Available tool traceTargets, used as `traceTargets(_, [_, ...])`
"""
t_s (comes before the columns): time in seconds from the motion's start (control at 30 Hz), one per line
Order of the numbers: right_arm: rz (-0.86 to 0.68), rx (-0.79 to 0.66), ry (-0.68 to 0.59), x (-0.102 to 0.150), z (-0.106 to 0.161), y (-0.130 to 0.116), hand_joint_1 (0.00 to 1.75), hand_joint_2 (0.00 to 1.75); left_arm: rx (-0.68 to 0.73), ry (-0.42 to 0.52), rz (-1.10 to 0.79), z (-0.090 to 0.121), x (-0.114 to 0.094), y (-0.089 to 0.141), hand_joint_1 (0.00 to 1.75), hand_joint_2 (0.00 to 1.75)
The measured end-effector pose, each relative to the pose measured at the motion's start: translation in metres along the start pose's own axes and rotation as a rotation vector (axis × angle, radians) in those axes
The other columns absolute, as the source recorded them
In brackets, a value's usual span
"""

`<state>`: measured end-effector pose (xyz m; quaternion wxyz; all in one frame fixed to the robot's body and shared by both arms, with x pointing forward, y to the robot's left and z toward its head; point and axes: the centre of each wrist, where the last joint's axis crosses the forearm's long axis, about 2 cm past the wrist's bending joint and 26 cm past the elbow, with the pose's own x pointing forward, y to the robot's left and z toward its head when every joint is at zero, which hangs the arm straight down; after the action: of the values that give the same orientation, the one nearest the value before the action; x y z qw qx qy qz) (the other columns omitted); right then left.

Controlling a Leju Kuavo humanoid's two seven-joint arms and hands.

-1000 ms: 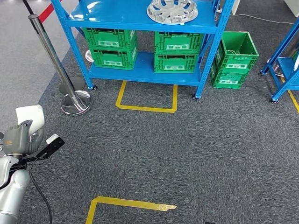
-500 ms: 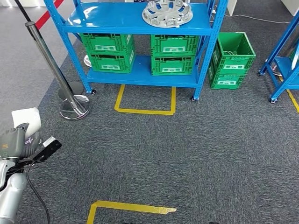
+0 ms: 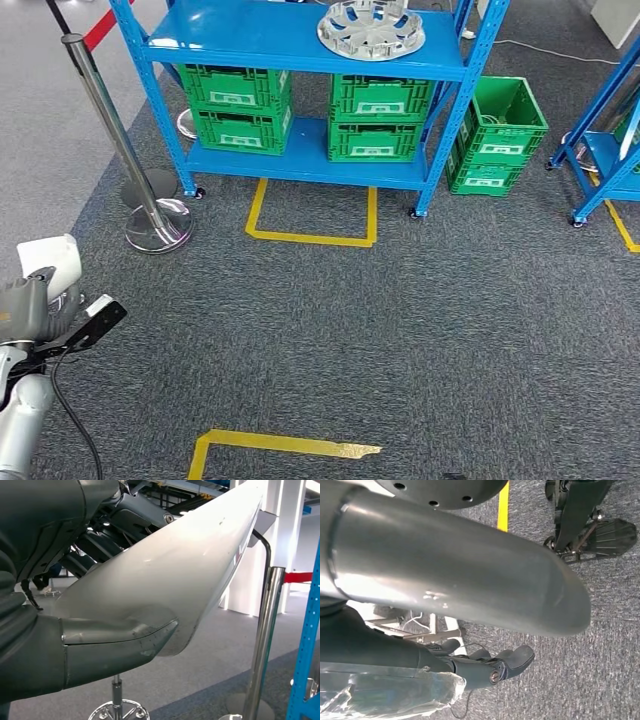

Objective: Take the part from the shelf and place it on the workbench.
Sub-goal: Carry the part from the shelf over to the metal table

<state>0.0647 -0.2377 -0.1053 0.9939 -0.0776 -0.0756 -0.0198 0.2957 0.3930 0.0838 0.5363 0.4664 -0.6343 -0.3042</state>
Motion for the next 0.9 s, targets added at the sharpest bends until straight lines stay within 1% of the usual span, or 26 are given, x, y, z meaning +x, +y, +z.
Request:
traceTargets(0.3, [-0.036, 0.006, 0.006, -0.001, 0.0, -0.001, 0.0, 0.0, 0.002, 0.005, -0.003, 0.0, -0.003, 0.002, 1.75, 1.75])
traceTargets(0.57, [-0.044, 0.011, 0.007, -0.001, 0.0, -0.001, 0.0, 0.0, -0.013, 0.035, 0.033, -0.003, -0.009, 0.006, 1.75, 1.75])
traceTargets(0.9, [-0.058, 0.016, 0.007, -0.001, 0.0, -0.001, 0.0, 0.0, -0.014, 0.045, 0.029, -0.003, -0.015, 0.011, 1.75, 1.75])
